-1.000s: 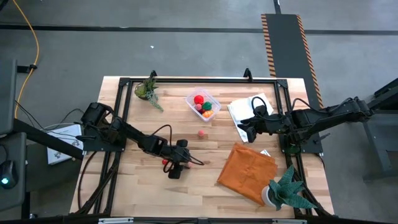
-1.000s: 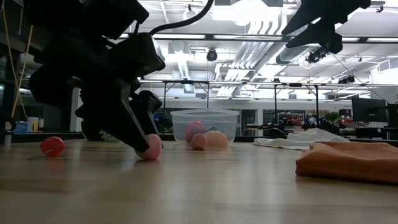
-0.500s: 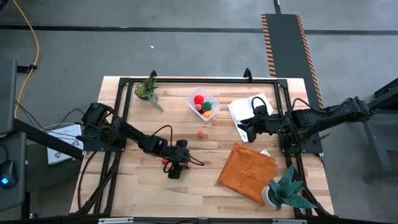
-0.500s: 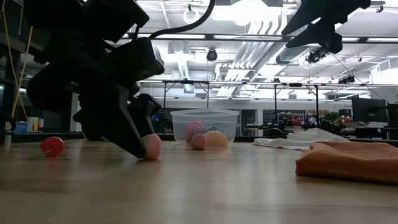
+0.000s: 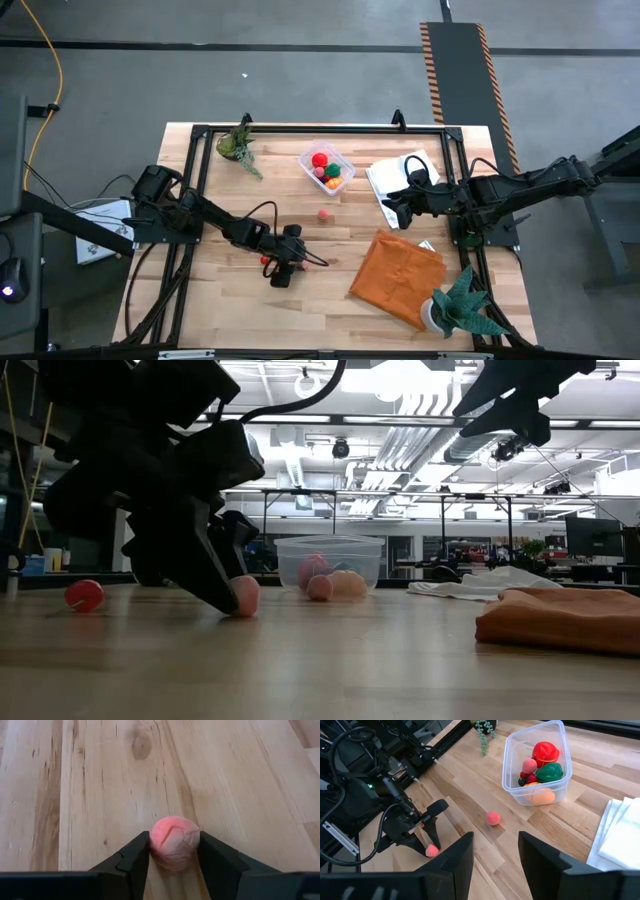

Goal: Pick and placing Produce into tupperware
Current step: Put the bottom pink peach into the transparent bin

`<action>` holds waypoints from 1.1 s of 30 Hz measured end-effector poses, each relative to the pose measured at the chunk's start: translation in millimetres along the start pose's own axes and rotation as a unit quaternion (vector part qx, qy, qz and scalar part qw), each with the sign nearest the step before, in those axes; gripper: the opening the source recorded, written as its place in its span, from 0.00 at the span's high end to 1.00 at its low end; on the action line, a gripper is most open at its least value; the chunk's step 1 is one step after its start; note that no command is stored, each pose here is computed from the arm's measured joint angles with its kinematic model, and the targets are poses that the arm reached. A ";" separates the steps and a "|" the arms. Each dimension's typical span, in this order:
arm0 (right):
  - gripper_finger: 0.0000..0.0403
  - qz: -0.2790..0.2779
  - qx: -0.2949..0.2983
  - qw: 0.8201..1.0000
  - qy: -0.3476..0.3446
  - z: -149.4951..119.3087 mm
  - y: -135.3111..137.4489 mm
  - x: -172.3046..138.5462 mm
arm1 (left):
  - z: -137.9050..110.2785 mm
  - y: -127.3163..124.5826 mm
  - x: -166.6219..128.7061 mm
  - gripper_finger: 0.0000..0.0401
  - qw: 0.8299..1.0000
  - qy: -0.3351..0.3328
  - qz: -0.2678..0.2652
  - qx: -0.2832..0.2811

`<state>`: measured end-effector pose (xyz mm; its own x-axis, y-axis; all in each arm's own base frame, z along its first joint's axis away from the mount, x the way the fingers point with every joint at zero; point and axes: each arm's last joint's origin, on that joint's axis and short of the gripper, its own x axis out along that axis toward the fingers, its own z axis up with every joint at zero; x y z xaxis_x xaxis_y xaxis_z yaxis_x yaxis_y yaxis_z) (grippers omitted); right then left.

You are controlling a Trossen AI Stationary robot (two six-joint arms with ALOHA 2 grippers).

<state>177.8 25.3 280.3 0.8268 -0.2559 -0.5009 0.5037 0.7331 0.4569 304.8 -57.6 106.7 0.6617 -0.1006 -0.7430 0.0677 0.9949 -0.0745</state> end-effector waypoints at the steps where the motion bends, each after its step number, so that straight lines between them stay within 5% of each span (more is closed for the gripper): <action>1: 0.64 0.000 0.000 1.000 0.000 0.0 0.0 0.0 | 0.0 -0.2 0.0 0.64 1.000 0.000 -0.003 0.000; 17: 0.64 0.000 -0.001 1.000 0.000 0.0 0.0 0.0 | 22.3 -3.6 -1.4 0.67 0.999 -0.033 -0.012 0.019; 33: 0.64 0.000 -0.005 1.000 0.000 0.0 0.0 0.0 | 93.6 33.6 -22.8 0.69 0.999 0.027 0.036 0.025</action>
<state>177.8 25.3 280.3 0.8269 -0.2554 -0.5010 0.5010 0.7393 0.4500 361.9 -21.9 183.4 0.6250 -0.0269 -0.7802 0.0597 0.9981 0.0134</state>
